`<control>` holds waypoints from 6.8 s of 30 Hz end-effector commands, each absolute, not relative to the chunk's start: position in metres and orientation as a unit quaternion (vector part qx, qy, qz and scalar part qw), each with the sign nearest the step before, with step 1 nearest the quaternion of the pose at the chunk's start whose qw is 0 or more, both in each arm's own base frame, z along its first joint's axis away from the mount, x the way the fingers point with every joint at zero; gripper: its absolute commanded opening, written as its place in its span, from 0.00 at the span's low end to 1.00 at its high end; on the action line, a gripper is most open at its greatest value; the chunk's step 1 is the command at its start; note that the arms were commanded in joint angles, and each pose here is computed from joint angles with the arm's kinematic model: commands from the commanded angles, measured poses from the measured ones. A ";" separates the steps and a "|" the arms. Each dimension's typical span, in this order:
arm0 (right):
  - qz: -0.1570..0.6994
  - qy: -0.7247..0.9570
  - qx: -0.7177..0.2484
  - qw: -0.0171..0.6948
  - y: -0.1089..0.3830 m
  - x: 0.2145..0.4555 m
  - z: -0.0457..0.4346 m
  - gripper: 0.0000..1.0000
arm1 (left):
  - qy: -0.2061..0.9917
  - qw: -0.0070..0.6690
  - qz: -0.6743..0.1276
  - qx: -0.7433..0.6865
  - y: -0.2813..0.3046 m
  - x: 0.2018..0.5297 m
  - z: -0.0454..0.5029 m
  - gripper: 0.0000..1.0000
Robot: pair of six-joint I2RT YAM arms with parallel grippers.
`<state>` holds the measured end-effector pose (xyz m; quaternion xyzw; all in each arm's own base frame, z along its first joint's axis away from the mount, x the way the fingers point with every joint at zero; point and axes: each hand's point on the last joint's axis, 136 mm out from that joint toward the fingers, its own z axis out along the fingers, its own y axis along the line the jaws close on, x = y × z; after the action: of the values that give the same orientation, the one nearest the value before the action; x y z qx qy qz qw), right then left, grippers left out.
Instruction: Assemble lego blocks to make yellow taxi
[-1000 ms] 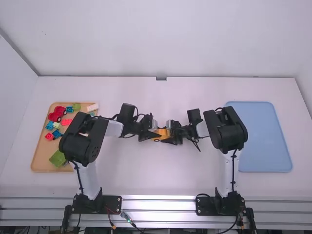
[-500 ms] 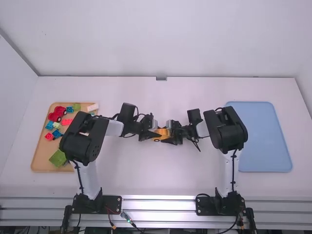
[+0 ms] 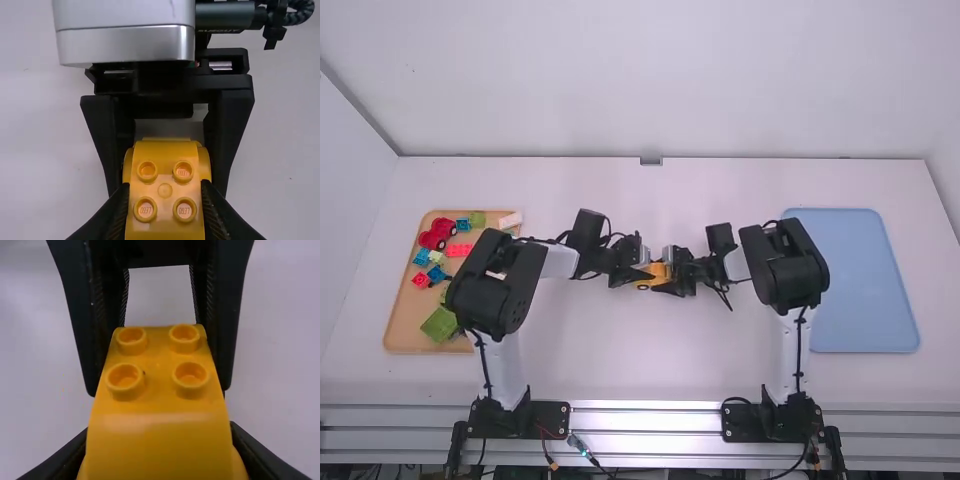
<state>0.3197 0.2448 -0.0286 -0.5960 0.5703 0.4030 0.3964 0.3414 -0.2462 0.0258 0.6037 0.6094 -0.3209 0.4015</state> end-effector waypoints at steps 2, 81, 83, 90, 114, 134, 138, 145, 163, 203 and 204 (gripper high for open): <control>0.416 0.577 -0.591 0.380 0.247 0.310 -0.036 0.50 | 0.637 0.362 -0.294 0.614 -0.245 0.333 -0.002 0.02; 0.406 0.594 -0.586 0.371 0.246 0.313 -0.041 0.55 | 0.636 0.429 -0.295 0.570 -0.183 0.359 0.095 0.99; 0.407 0.611 -0.572 0.366 0.246 0.318 -0.041 0.54 | 0.649 0.440 -0.295 0.546 -0.162 0.366 0.102 0.99; 0.391 0.635 -0.550 0.377 0.239 0.342 -0.004 0.50 | 0.775 0.437 -0.276 0.363 -0.081 0.407 0.103 0.99; 0.008 0.929 -0.042 0.368 -0.140 0.382 0.100 0.48 | 0.882 0.440 -0.142 0.085 0.006 0.462 0.095 0.99; -0.059 0.958 0.108 0.260 -0.209 0.365 0.006 0.80 | 0.902 0.411 -0.121 0.059 0.012 0.456 0.081 0.99; -0.080 0.962 0.106 0.237 -0.207 0.361 0.024 0.99 | 0.902 0.409 -0.123 0.061 0.008 0.454 0.083 0.99; -0.113 0.962 0.069 0.238 -0.181 0.371 0.079 0.99 | 0.897 0.431 -0.071 0.067 0.001 0.451 0.117 0.99; -0.109 0.890 -0.024 0.441 -0.047 0.379 0.260 0.99 | 0.794 0.590 -0.007 0.146 -0.048 0.393 0.293 0.99; 0.006 0.734 -0.005 0.680 0.003 0.275 0.285 0.34 | 0.788 0.615 0.000 0.000 0.000 0.271 0.192 0.33; 0.006 0.734 -0.005 0.680 0.003 0.274 0.284 0.33 | 0.788 0.615 0.000 0.000 0.000 0.270 0.190 0.33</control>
<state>0.2777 0.0025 0.2905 -0.0075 0.7340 0.0032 0.6791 0.2733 -0.0006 0.1942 0.0033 0.7911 0.0007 0.6117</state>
